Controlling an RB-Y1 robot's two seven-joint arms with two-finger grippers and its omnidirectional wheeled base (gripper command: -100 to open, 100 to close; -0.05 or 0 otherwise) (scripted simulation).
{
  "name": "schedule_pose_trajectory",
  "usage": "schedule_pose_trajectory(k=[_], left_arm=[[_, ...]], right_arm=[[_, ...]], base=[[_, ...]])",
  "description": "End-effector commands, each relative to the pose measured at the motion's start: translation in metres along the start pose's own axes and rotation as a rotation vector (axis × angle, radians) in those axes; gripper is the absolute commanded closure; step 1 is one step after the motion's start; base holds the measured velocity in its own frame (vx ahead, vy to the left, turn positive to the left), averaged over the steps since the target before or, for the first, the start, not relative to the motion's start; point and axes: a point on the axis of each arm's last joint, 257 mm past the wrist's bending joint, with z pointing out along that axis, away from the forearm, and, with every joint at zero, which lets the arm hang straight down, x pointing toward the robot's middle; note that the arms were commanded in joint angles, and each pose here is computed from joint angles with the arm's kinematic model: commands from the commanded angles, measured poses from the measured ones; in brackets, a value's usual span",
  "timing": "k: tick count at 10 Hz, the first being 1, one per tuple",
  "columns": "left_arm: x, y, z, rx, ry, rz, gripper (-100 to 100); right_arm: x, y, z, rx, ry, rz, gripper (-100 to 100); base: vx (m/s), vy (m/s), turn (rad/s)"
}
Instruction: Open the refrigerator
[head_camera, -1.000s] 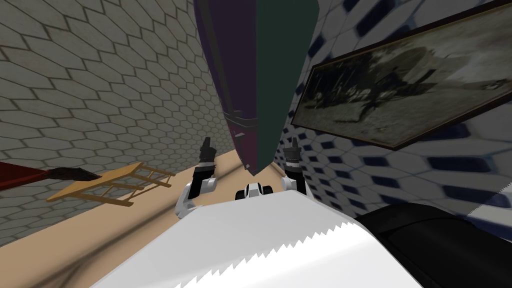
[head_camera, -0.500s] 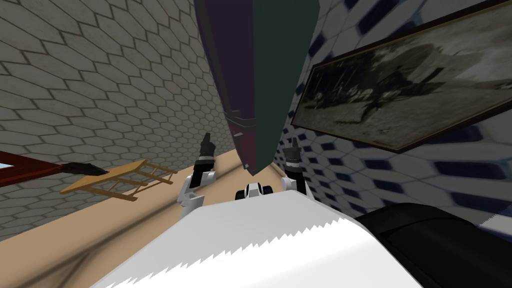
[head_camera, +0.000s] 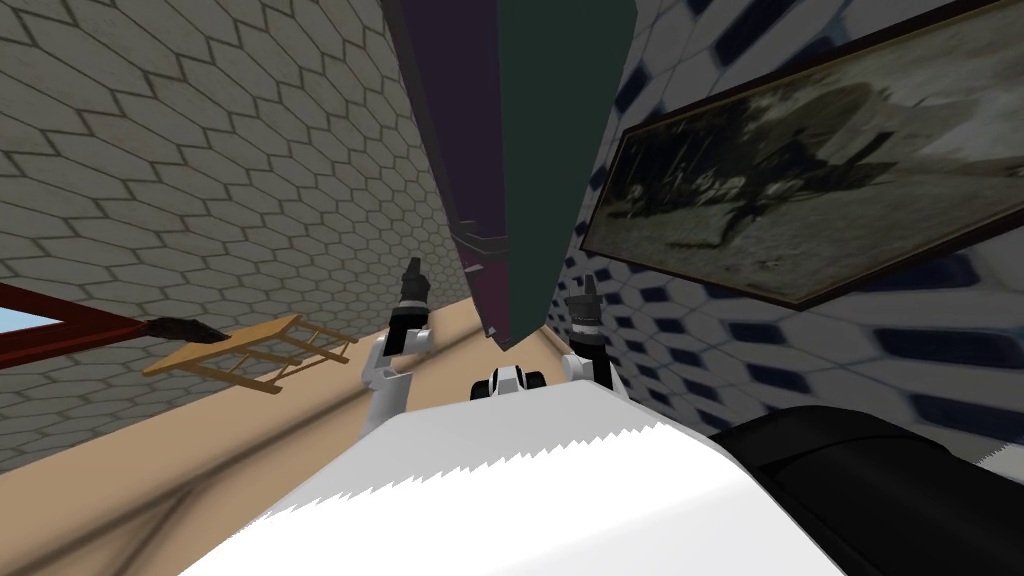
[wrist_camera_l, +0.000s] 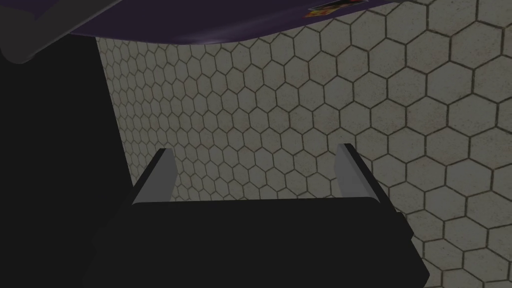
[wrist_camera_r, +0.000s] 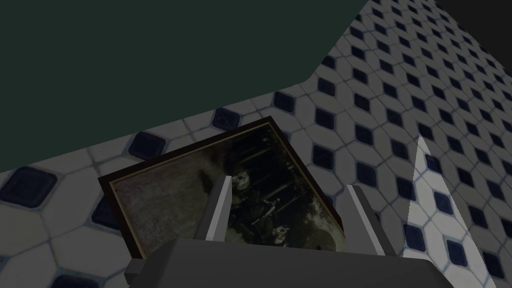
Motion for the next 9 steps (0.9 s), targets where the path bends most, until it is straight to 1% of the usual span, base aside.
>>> schedule_pose_trajectory(k=[1,2,3,4,5,6,7,8,9], left_arm=[[-0.007,0.003,0.02,-0.019,-0.015,0.008,-100],[-0.012,0.009,0.029,-0.041,-0.025,0.013,-100],[-0.012,0.002,0.035,-0.024,-0.026,0.01,-100],[-0.016,0.007,0.045,-0.045,-0.036,0.012,-100],[-0.016,0.004,0.048,-0.037,-0.037,0.01,-100],[-0.021,0.009,0.057,-0.058,-0.047,0.01,-100],[-0.02,0.005,0.06,-0.05,-0.048,0.009,-100],[-0.025,0.011,0.069,-0.072,-0.058,0.007,-100],[-0.024,0.007,0.072,-0.064,-0.059,0.005,-100]], right_arm=[[0.0,0.0,0.0,0.0,0.0,0.0,0],[0.0,0.0,0.0,0.0,0.0,0.0,0],[0.0,0.0,0.0,0.0,0.0,0.0,0],[0.0,0.0,0.0,0.0,0.0,0.0,0],[0.0,0.0,0.0,0.0,0.0,0.0,0],[0.0,0.0,0.0,0.0,0.0,0.0,0],[0.0,0.0,0.0,0.0,0.0,0.0,0],[0.0,0.0,0.0,0.0,0.0,0.0,0],[0.0,0.0,0.0,0.0,0.0,0.0,0]], base=[[-0.01,-0.065,0.045],[-0.017,-0.088,0.087],[-0.019,-0.07,0.033],[-0.015,-0.074,0.039],[-0.009,-0.054,0.028],[-0.006,-0.049,0.053],[-0.009,-0.045,0.033],[-0.015,-0.052,0.049],[-0.015,-0.043,0.029]])
